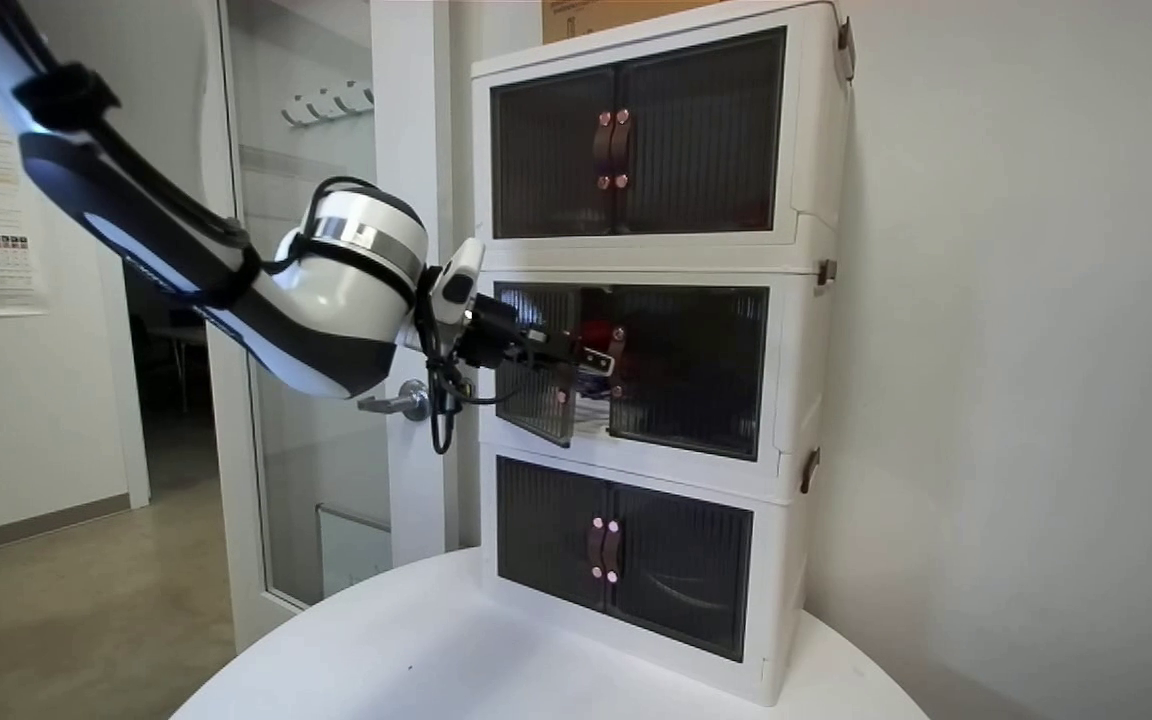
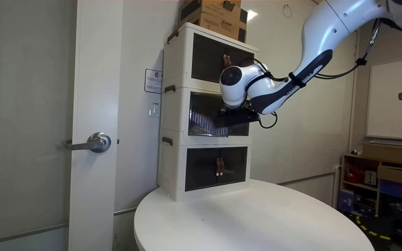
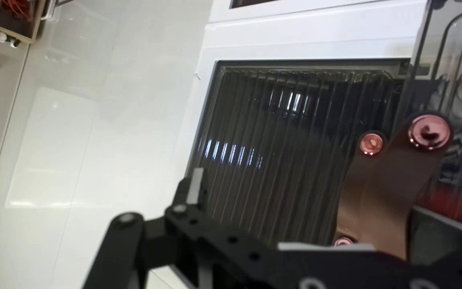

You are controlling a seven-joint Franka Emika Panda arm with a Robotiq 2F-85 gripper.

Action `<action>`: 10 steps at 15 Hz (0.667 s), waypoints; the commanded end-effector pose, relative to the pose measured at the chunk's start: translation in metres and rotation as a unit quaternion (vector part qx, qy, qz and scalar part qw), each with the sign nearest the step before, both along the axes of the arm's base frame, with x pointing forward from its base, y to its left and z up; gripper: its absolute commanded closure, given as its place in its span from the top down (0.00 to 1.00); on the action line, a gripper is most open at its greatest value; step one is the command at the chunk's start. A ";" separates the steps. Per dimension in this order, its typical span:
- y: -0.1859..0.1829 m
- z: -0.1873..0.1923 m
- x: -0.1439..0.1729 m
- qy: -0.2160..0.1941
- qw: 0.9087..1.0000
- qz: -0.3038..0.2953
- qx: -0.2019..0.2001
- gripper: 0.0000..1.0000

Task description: Open the middle drawer.

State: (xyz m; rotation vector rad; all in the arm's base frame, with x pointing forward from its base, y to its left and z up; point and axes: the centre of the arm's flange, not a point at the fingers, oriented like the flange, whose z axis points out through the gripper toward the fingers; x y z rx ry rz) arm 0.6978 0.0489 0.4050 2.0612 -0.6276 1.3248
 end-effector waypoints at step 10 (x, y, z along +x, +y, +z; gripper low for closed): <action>0.010 0.026 -0.071 0.015 0.996 0.076 0.034 1.00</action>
